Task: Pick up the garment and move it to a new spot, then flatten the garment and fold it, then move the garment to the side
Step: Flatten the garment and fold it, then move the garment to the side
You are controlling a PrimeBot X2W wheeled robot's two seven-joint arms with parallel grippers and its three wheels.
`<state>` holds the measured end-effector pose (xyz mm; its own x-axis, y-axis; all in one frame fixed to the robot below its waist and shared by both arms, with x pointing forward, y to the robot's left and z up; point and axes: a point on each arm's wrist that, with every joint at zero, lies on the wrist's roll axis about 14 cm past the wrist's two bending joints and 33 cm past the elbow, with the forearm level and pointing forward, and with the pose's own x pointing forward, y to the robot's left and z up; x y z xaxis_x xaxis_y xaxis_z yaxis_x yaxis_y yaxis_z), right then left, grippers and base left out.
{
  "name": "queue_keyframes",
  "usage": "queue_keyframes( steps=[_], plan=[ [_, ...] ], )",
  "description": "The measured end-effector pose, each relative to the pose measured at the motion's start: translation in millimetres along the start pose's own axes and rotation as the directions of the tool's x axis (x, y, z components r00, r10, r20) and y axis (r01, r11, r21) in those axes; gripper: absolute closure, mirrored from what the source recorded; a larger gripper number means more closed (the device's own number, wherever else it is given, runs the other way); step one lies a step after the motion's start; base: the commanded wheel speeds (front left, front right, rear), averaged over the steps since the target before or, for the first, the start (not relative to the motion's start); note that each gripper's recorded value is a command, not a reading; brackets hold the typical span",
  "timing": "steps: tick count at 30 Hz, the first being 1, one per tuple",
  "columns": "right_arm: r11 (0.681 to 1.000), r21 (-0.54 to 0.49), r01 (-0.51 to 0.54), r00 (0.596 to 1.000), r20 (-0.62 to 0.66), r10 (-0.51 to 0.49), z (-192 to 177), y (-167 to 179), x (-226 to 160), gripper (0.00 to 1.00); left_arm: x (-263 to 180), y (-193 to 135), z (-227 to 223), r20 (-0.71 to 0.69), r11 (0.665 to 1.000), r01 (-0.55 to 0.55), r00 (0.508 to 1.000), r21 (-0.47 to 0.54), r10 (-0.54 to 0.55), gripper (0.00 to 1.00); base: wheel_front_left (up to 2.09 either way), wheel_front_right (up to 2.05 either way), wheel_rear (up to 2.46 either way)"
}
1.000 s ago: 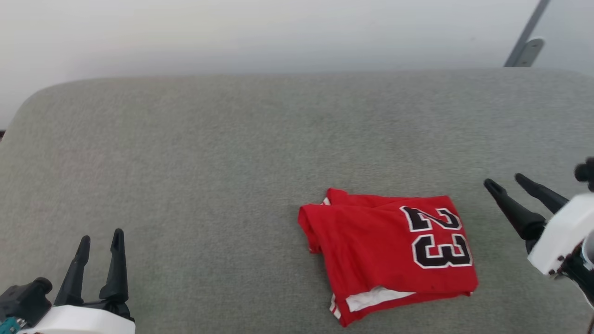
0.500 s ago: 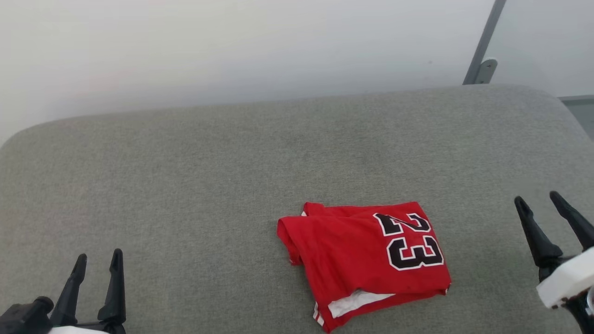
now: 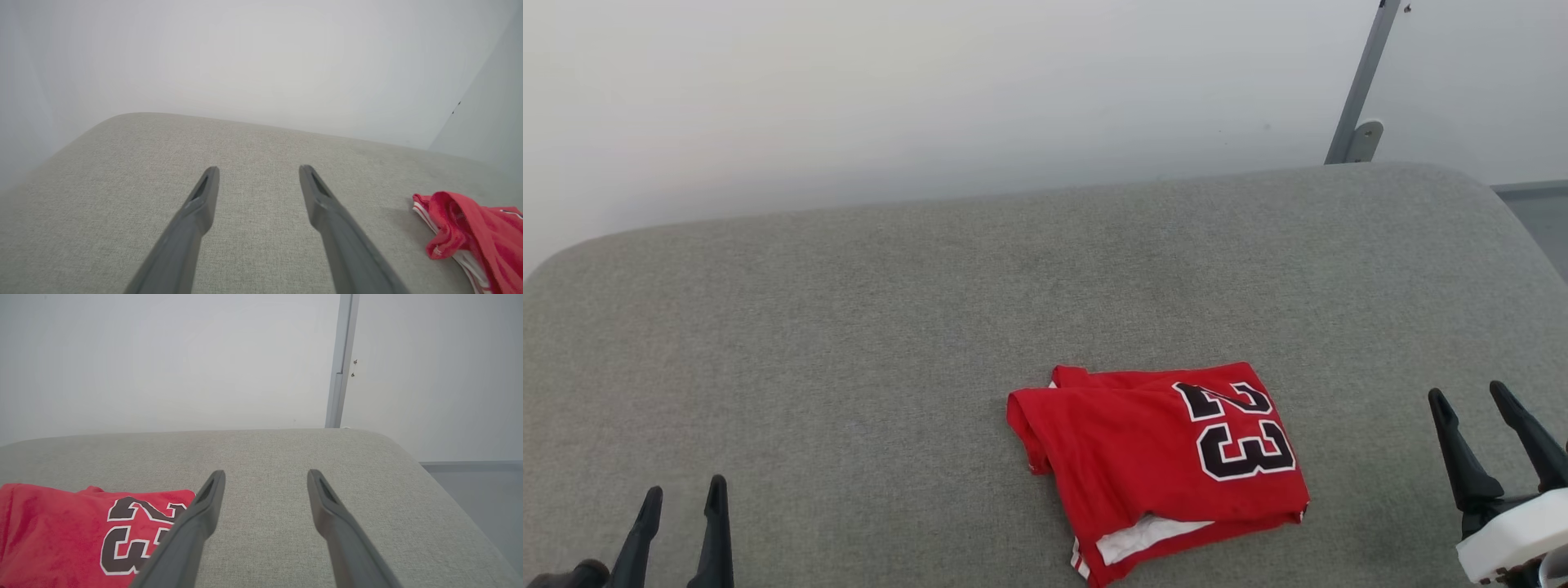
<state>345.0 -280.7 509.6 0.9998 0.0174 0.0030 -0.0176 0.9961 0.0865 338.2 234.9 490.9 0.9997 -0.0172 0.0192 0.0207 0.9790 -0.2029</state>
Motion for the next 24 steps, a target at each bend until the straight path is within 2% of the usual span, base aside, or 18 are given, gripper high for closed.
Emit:
queue_keyframes(
  steps=[24],
  plan=[
    [0.997,0.047,-0.056,0.998,-0.035,0.058,-18.1,24.6,10.7,0.00,-12.8,5.1,-0.5,-0.001,0.999,-0.021,1.000,0.025,0.021,0.00,0.00,0.00,0.00]
  ],
)
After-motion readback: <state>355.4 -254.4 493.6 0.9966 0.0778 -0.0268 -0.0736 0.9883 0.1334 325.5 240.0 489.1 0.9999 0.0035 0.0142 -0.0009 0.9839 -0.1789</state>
